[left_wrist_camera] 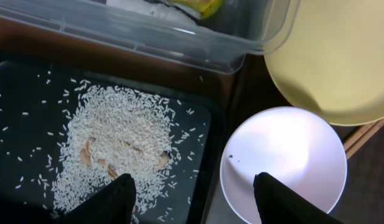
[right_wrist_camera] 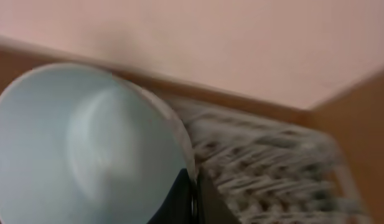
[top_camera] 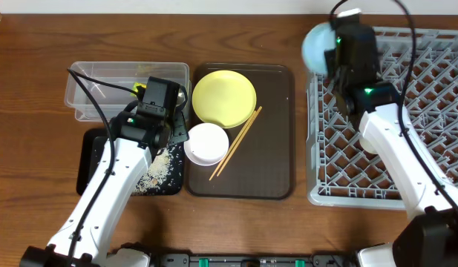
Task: Sort waste into correct bins and load items into the dishwasher rack
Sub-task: 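Carry the light-blue cup into the rack's back corner and release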
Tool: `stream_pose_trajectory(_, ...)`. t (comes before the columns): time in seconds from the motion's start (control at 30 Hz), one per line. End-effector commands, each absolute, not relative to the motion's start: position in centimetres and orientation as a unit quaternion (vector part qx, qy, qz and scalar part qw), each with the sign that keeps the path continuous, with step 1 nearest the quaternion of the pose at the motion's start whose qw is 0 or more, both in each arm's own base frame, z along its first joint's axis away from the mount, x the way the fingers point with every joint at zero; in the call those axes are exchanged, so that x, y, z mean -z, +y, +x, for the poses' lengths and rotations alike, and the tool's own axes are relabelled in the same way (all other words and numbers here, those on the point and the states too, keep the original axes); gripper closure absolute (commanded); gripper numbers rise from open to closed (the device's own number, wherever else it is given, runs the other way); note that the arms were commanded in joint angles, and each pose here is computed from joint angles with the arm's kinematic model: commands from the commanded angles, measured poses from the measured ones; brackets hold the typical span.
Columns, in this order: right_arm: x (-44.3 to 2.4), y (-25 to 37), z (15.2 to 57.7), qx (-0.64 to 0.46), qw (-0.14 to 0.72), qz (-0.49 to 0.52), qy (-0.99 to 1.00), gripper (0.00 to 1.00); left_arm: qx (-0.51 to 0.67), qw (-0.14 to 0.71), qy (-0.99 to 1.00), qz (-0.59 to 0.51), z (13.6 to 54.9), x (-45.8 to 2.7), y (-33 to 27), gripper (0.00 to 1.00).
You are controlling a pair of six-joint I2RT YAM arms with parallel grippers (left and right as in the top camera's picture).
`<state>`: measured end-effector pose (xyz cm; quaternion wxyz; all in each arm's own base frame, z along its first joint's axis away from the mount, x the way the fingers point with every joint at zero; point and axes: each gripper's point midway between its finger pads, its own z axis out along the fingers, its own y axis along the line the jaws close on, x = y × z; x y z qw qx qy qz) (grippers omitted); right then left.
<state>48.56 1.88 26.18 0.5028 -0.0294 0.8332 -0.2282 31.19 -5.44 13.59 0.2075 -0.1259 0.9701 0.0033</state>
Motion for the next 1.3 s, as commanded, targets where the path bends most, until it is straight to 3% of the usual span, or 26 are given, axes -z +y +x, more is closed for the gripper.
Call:
stream_pose_trajectory(0.0, -28.3, -2.3, 48.5, 0.337, 0.501, 0.022, 0.797, 0.99, -0.008, 0.215, 0.968, -0.131, 31.2, -14.1, -5.1, 0.36)
stream_pose_trajectory(0.17, -27.3, -3.5, 50.5, 0.388, 0.483, -0.029, 0.785, 0.99, -0.008, 0.215, 0.968, -0.131, 31.2, -14.1, -5.1, 0.36)
stream_pose_trajectory(0.3, -23.8, -4.4, 52.0, 0.421, 0.438, -0.076, 0.790, 0.99, -0.008, 0.215, 0.968, -0.131, 31.2, -14.1, -5.1, 0.36)
stream_pose_trajectory(0.47, -19.6, -4.3, 53.1, 0.421, 0.409, -0.095, 0.804, 0.99, -0.008, 0.215, 0.968, -0.131, 31.2, -14.1, -5.1, 0.36)
stream_pose_trajectory(0.63, -18.3, -3.8, 53.7, 0.417, 0.412, -0.093, 0.805, 0.99, -0.008, 0.215, 0.968, -0.131, 31.2, -14.1, -5.1, 0.36)
stream_pose_trajectory(1.03, -16.4, -1.2, 53.0, 0.383, 0.403, -0.094, 0.826, 0.99, -0.011, 0.209, 0.969, -0.131, 31.2, -13.7, -5.1, 0.36)
stream_pose_trajectory(1.27, -13.8, 1.1, 50.8, 0.309, 0.377, -0.076, 0.870, 0.99, -0.012, 0.205, 0.970, -0.131, 31.2, -13.5, -5.1, 0.36)
